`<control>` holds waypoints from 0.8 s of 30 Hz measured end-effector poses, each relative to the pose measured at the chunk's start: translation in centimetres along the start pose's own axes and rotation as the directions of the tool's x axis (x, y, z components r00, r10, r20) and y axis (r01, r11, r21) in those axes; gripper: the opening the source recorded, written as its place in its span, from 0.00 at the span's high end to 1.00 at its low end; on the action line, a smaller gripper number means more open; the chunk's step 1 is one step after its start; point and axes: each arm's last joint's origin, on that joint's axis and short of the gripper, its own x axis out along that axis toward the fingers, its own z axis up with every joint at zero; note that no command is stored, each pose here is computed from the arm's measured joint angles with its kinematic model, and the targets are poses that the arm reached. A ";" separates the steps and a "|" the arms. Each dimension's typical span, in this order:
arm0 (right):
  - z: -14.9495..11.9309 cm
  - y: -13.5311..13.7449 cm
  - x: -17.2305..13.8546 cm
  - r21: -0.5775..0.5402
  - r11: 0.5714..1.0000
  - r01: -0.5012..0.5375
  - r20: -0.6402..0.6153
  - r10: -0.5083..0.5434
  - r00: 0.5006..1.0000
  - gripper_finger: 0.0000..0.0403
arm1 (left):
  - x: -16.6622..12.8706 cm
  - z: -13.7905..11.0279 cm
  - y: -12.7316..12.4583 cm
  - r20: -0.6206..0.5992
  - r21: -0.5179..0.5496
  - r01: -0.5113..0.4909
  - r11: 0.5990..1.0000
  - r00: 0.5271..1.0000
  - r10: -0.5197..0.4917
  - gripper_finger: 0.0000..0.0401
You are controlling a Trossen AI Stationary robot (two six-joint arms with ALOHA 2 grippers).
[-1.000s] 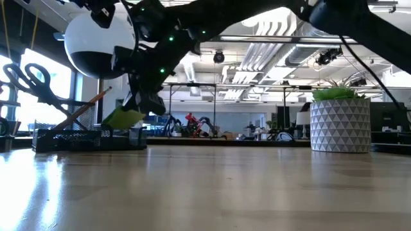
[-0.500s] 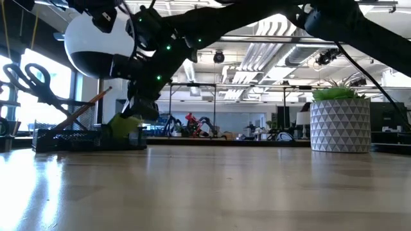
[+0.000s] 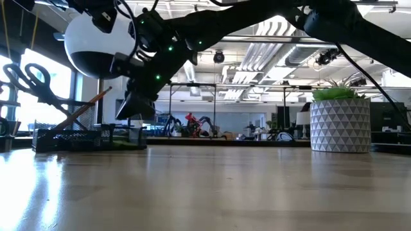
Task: Pick and place office supplies into organizer
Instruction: Put the green notepad into the black mesh desk organizer
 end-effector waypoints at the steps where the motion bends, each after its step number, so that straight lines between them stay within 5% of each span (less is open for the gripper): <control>1: 0.0 0.0 0.0 0.014 1.000 -0.008 0.007 0.008 1.000 0.81 | 0.0 0.0 0.0 0.000 0.000 0.000 1.000 1.000 0.000 0.99; 12: -0.5 0.8 0.0 0.044 0.991 -0.128 -0.011 0.128 0.992 0.74 | 0.0 -0.3 0.0 -0.024 0.003 0.001 1.000 1.000 -0.001 0.99; 17: -1.1 1.8 -0.2 0.137 0.947 -0.292 -0.015 0.297 0.955 0.76 | 0.0 -0.3 0.0 -0.025 0.005 0.001 1.000 1.000 -0.001 0.99; 24: -2.1 3.4 1.7 0.152 0.902 -0.404 0.039 0.403 0.914 0.80 | 0.0 -0.3 0.0 -0.024 0.005 0.001 1.000 1.000 -0.001 0.99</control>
